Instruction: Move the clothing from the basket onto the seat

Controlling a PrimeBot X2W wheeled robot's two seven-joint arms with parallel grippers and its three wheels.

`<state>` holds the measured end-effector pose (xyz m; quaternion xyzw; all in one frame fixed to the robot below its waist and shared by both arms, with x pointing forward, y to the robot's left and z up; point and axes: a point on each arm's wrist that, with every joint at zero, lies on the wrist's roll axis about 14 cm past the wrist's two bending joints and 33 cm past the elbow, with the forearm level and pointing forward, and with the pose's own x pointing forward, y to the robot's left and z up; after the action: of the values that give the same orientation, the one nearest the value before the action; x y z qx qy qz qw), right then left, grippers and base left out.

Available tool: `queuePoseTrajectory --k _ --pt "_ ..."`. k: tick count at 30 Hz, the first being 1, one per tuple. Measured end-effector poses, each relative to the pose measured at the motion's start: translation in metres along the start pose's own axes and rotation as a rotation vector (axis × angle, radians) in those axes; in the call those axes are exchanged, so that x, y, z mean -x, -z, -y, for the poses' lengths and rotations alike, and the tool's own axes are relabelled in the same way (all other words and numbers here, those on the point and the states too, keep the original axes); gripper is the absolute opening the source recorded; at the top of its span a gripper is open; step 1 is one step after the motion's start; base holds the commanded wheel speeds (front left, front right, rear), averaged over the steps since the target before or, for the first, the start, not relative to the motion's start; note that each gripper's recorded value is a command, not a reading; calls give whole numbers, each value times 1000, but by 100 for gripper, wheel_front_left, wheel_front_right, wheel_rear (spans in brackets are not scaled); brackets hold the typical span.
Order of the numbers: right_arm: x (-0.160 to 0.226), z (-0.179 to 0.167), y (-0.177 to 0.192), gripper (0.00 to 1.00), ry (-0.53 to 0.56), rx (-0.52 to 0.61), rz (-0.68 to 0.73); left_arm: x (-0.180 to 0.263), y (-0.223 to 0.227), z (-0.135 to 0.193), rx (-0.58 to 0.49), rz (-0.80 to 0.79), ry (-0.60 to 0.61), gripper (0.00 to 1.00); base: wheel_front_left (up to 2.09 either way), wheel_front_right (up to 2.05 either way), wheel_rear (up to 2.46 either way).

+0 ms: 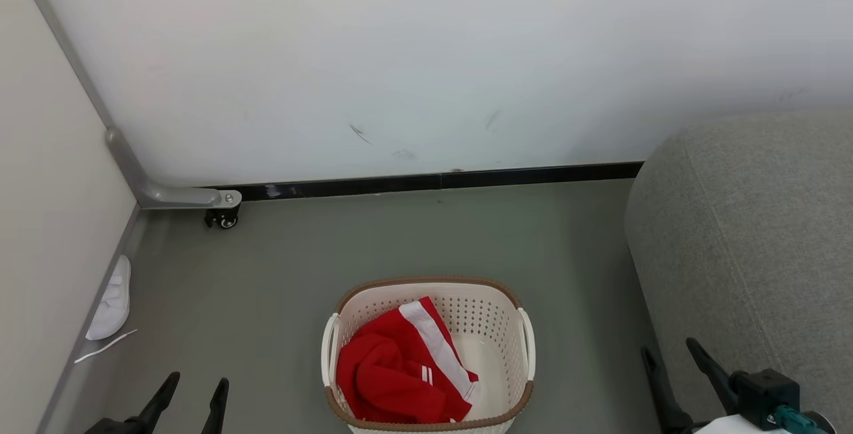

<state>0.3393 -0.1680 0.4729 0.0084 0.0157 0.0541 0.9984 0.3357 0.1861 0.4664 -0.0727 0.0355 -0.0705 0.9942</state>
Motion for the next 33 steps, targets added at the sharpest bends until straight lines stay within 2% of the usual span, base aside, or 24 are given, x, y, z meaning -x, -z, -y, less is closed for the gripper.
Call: queuePoseTrajectory --k 20,33 --pt "2 10 14 100 38 11 -46 -9 31 16 15 -98 47 100 0 0 0" --pt "3 17 26 100 70 8 -89 -36 49 42 10 -164 149 100 0 0 0"
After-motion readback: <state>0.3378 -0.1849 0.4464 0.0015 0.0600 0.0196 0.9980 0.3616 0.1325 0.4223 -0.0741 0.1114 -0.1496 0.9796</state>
